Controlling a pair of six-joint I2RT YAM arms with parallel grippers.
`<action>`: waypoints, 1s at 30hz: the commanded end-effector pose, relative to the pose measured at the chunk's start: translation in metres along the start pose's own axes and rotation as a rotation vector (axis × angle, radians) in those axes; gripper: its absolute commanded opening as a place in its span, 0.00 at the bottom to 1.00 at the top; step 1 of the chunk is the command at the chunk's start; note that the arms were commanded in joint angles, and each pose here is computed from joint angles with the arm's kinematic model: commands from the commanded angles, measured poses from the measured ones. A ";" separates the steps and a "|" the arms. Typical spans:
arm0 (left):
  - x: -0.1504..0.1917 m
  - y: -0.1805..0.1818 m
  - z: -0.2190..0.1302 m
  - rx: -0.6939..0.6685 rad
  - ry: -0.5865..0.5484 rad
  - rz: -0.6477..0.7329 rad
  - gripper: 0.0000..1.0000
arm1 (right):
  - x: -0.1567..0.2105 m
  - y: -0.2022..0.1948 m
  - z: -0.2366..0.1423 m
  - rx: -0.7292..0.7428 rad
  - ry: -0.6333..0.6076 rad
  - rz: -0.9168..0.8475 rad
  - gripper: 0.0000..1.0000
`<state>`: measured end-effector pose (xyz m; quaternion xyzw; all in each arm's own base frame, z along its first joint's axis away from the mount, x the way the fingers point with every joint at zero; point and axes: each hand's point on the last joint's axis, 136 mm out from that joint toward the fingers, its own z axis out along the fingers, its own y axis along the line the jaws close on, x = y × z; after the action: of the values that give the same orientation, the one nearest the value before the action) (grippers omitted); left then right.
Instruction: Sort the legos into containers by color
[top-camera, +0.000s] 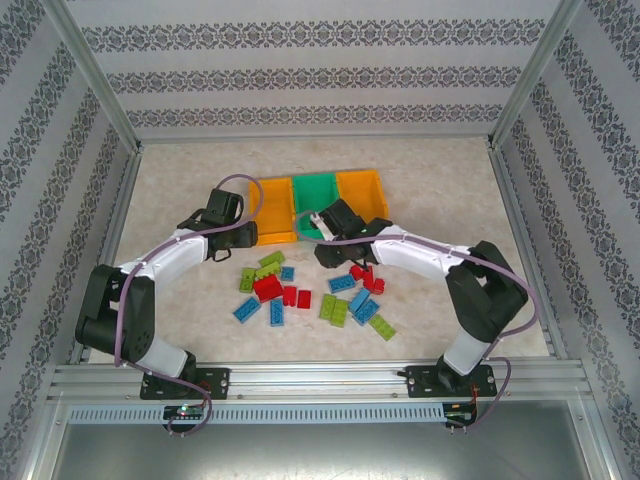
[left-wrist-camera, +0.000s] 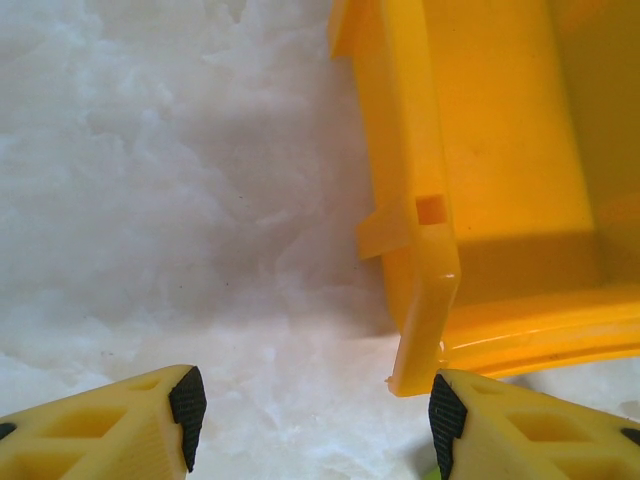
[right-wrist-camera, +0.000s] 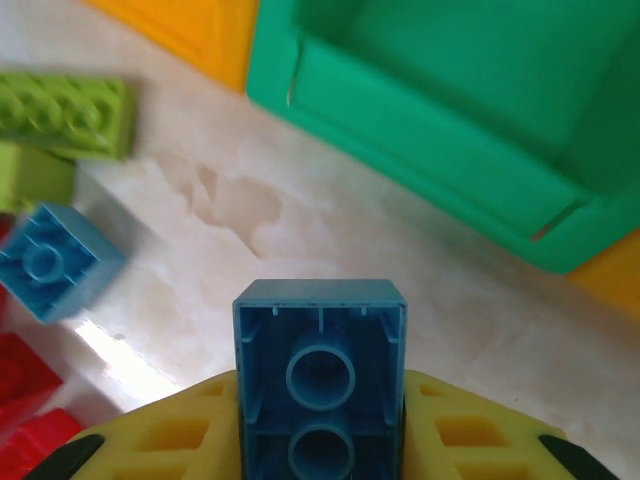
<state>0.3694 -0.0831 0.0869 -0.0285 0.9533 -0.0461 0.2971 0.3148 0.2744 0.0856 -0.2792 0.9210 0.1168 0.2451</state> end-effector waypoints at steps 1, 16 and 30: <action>-0.006 -0.001 -0.011 -0.005 -0.045 0.004 0.63 | -0.040 -0.012 -0.019 -0.002 -0.123 0.101 0.27; 0.017 -0.011 -0.027 0.079 -0.049 0.046 0.71 | -0.103 -0.072 0.038 0.019 -0.110 0.473 0.38; 0.022 -0.029 -0.032 0.124 -0.070 0.100 0.76 | -0.103 -0.053 0.010 -0.003 -0.145 0.398 0.81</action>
<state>0.3321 -0.1035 0.0923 0.0178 0.9481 -0.0800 0.3073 0.4428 0.2865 0.1093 -0.0637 0.9391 0.1949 0.2759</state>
